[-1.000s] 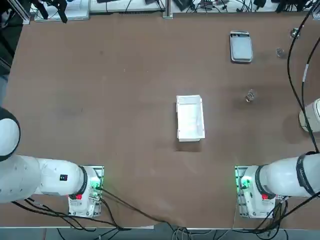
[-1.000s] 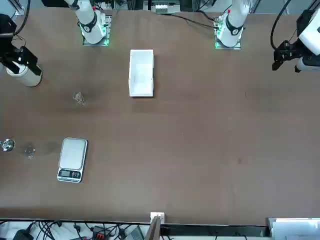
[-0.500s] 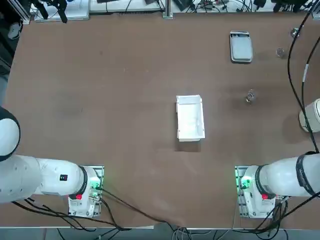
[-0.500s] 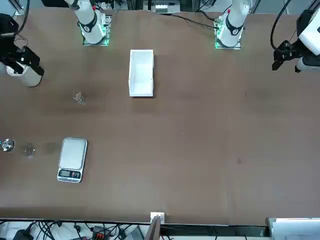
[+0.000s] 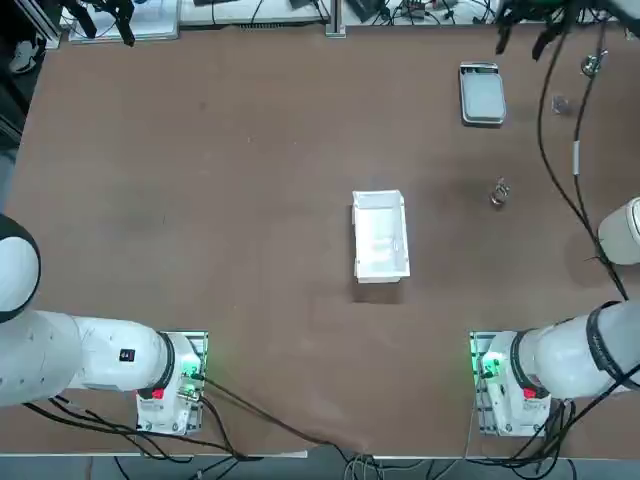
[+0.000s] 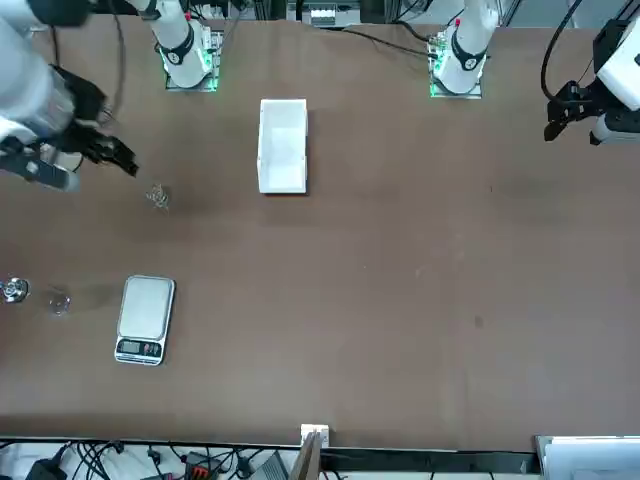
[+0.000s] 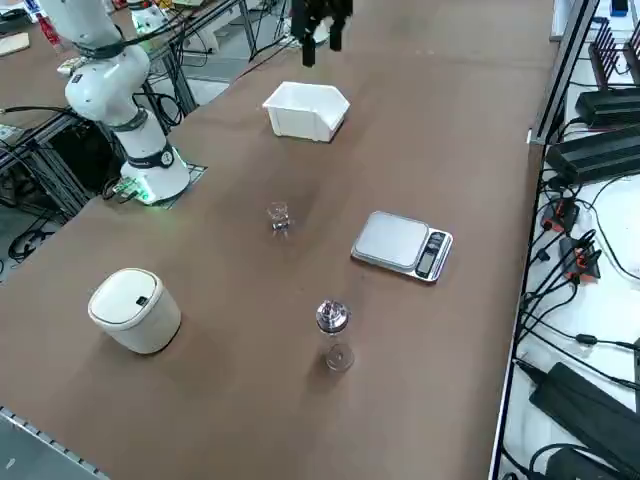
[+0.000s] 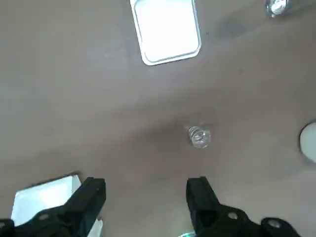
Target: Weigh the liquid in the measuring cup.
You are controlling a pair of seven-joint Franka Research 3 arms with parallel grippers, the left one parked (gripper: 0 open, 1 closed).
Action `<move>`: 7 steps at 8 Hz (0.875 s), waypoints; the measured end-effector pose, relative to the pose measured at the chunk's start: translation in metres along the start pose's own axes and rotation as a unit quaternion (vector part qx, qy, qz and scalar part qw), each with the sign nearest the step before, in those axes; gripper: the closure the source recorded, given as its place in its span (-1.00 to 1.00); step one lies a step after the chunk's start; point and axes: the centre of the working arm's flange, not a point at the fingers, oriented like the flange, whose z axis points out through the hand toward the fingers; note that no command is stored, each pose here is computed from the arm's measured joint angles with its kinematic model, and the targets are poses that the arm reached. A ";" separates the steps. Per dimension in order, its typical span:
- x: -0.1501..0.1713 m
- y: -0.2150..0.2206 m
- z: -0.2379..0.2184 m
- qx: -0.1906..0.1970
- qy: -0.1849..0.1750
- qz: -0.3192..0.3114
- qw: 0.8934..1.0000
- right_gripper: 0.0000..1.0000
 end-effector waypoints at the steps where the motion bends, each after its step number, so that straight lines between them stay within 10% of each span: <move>1: -0.002 -0.024 0.025 -0.019 0.012 0.035 0.999 -1.00; 4: -0.022 -0.088 0.098 -0.084 0.047 0.141 0.985 -1.00; 7: -0.033 -0.127 0.159 -0.155 0.102 0.257 0.948 -1.00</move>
